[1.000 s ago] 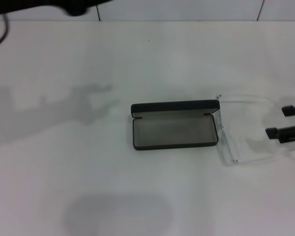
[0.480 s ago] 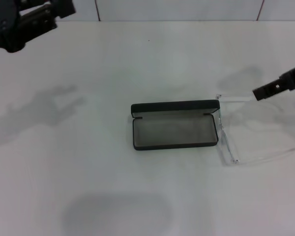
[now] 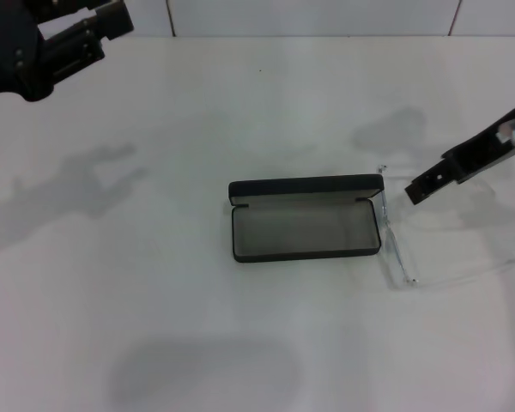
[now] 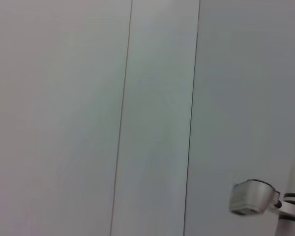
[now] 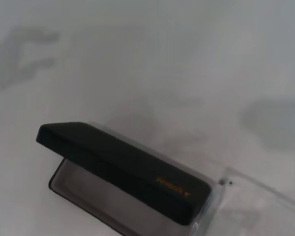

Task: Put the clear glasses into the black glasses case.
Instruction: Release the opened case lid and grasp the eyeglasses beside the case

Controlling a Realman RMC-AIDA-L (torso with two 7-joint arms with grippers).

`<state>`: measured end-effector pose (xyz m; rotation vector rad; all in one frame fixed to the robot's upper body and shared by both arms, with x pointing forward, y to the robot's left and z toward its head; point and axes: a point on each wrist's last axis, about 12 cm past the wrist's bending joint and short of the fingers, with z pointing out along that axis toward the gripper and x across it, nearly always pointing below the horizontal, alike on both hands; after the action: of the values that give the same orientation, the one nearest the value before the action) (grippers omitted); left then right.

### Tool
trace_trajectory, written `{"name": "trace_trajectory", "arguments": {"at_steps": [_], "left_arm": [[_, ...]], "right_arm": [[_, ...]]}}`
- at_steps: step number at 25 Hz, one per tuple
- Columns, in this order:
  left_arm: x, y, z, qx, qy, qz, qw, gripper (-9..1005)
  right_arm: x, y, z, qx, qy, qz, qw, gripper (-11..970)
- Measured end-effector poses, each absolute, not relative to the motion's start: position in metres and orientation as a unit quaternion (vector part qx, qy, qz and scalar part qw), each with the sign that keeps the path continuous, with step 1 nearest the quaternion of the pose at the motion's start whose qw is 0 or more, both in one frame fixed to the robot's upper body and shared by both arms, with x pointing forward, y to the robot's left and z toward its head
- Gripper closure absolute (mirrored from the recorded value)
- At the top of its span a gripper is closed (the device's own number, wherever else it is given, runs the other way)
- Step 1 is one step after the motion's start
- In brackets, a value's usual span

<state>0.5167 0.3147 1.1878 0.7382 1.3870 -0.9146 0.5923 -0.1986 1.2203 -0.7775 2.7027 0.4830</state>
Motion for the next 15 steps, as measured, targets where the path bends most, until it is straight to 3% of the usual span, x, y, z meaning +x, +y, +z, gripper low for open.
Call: {"name": "trace_trajectory", "arguments": {"at_steps": [15], "left_arm": [[0.517,0.312,1.173,0.336,0.600,-0.387,0.614,556]], "right_arm": [[0.612,-0.165,1.194,-0.287,0.934,0.169,0.132,197]]}}
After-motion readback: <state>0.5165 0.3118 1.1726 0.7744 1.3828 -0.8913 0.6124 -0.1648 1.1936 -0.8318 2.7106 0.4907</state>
